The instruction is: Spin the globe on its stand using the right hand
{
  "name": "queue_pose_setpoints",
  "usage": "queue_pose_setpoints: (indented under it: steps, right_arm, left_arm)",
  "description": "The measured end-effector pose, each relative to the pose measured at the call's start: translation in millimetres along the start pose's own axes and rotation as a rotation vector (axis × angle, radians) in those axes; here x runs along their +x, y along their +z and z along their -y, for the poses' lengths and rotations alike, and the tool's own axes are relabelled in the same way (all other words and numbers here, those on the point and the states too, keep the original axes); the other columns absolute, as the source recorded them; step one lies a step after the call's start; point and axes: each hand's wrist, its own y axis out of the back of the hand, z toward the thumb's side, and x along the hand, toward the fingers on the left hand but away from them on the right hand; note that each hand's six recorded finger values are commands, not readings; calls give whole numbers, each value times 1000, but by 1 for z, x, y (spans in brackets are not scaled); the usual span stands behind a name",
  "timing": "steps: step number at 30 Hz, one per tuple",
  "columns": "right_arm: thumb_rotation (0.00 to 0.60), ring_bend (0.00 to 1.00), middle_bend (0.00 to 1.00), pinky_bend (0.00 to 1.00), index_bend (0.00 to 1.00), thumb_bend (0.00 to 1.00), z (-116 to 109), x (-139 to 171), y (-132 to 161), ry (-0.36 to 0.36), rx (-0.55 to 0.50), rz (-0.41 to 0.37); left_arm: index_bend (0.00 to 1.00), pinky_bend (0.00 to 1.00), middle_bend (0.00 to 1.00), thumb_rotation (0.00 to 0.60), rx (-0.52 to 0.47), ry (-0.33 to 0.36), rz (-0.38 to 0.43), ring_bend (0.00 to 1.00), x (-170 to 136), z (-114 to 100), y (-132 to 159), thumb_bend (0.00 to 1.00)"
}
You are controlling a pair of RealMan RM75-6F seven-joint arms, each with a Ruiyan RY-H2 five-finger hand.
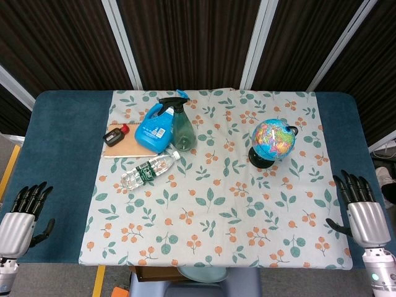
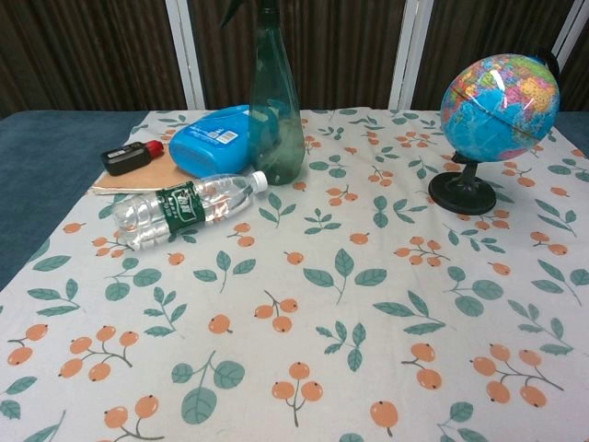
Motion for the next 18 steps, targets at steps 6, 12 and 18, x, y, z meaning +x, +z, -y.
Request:
queue_pose_setpoints:
  steps: [6,12,18]
  right_arm:
    - [600,0,0,0,0,117,-1,0,-4,37,-52,30]
    - [600,0,0,0,0,117,-2,-19,12,20,-71,-23]
    - [600,0,0,0,0,117,-14,-74,50,-5,-109,-91]
  left_arm:
    - [0,0,0,600,1,-32,7,0,0,6,2,439]
    - [0,0,0,600,-4,-31,-2,0,-2,3,1,440]
    - [0,0,0,600,11,-48,-21,0,-2,4,-2,439]
